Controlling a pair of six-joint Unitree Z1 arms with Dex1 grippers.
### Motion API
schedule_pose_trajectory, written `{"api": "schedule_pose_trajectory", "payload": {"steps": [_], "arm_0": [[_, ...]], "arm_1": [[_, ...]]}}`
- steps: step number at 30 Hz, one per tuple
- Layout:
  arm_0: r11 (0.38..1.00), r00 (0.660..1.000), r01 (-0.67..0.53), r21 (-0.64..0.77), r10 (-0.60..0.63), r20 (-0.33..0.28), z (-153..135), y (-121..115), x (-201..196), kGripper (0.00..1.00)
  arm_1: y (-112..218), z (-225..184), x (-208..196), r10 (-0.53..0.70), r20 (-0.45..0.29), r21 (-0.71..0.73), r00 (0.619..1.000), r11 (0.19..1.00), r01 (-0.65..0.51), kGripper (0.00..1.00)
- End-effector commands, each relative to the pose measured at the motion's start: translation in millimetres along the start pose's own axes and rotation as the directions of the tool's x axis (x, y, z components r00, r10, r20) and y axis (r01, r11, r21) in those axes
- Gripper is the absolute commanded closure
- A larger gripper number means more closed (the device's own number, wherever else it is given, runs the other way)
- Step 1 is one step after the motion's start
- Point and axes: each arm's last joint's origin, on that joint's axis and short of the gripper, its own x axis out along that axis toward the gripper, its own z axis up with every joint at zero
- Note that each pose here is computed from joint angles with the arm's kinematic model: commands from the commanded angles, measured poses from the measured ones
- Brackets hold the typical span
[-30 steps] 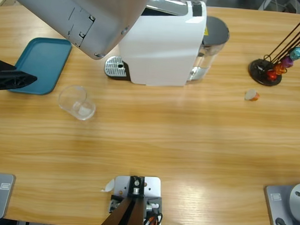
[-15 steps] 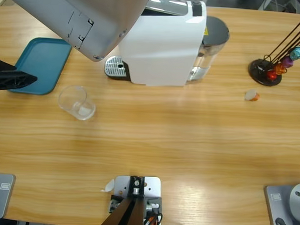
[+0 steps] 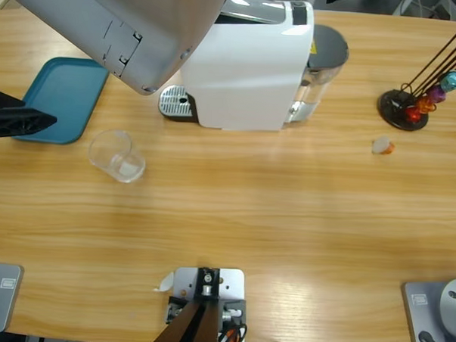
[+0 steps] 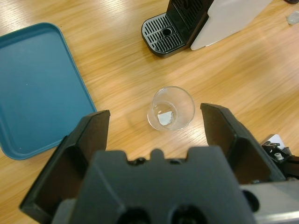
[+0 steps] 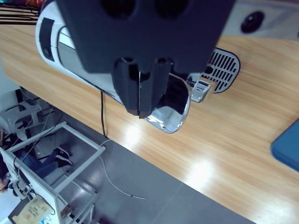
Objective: Pour coffee
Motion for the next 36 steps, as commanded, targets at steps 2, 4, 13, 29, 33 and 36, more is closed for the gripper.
{"api": "schedule_pose_trajectory", "payload": {"steps": [2, 4, 13, 29, 33, 36], "arm_0": [[1.0, 0.998, 0.013, 0.02, -0.012, -0.055, -8.9, -1.6, 11.4, 0.17], [1.0, 0.998, 0.011, 0.02, -0.01, -0.057, -8.8, -1.5, 11.8, 0.17], [1.0, 0.998, 0.011, 0.02, -0.01, -0.059, -8.7, -1.5, 12.4, 0.17], [1.0, 0.998, -0.004, 0.022, 0.005, -0.068, -7.3, -1.7, 16.1, 0.17], [1.0, 0.997, -0.003, 0.022, 0.005, -0.072, -7.2, -1.8, 17.2, 0.17], [1.0, 0.997, -0.003, 0.022, 0.005, -0.073, -7.0, -1.9, 17.6, 0.17]], "arm_1": [[90.0, -110.8, 73.3, -0.006, -0.256, -0.256, 0.967, 0.965, -0.062, 1.0], [91.3, -111.8, 73.8, -0.005, -0.257, -0.253, 0.966, 0.965, -0.063, 1.0], [94.8, -116.7, 77.2, 0.0, -0.267, -0.233, 0.964, 0.97, -0.065, 1.0], [46.2, -64.6, 30.8, 0.051, -0.236, -0.254, 0.971, 0.961, -0.112, 0.527], [5.9, -36.9, 16.5, 0.062, -0.21, -0.188, 0.976, 0.977, -0.102, 0.117], [-21.2, -19.0, 8.3, 0.052, -0.192, -0.145, 0.98, 0.986, -0.081, 0.076]]}}
